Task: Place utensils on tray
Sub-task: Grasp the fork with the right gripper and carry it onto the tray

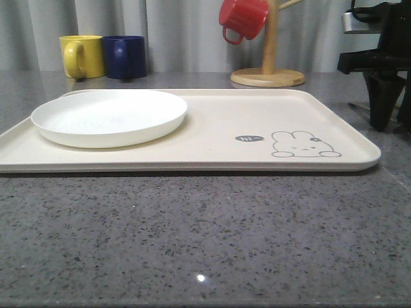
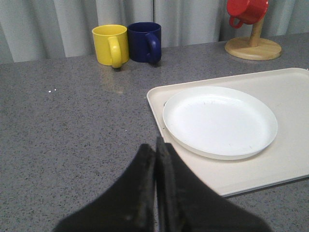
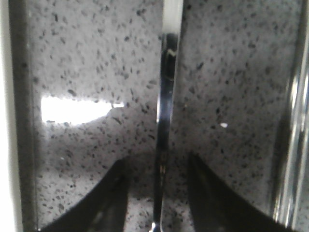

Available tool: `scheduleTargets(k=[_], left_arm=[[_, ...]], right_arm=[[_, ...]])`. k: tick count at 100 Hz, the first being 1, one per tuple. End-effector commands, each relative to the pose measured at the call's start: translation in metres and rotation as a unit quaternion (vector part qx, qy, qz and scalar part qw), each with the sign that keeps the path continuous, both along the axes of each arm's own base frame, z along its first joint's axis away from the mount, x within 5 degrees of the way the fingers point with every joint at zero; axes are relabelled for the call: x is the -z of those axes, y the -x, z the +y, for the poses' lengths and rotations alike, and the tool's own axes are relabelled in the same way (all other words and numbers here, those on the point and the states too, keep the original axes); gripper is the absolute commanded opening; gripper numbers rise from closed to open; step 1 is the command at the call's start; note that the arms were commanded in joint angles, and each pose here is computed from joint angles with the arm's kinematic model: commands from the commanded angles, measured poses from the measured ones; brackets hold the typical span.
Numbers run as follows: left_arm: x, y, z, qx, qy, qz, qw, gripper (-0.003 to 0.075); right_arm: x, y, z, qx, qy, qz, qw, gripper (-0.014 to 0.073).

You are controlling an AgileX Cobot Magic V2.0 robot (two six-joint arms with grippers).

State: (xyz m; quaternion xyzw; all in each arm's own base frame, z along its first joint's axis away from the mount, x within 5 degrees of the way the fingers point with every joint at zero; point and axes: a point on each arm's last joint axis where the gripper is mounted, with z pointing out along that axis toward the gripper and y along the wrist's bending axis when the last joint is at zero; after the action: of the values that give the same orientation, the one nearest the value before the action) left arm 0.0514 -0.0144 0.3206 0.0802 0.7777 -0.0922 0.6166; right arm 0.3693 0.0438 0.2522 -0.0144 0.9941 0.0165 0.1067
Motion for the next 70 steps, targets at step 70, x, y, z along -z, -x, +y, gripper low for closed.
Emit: scheduleTargets(k=[70], left_arm=[[-0.015, -0.001, 0.0, 0.001, 0.014, -0.043, 0.999, -0.0019]], right_arm=[[-0.093, 0.038, 0.093, -0.147, -0.04, -0.133, 0.979, -0.0072]])
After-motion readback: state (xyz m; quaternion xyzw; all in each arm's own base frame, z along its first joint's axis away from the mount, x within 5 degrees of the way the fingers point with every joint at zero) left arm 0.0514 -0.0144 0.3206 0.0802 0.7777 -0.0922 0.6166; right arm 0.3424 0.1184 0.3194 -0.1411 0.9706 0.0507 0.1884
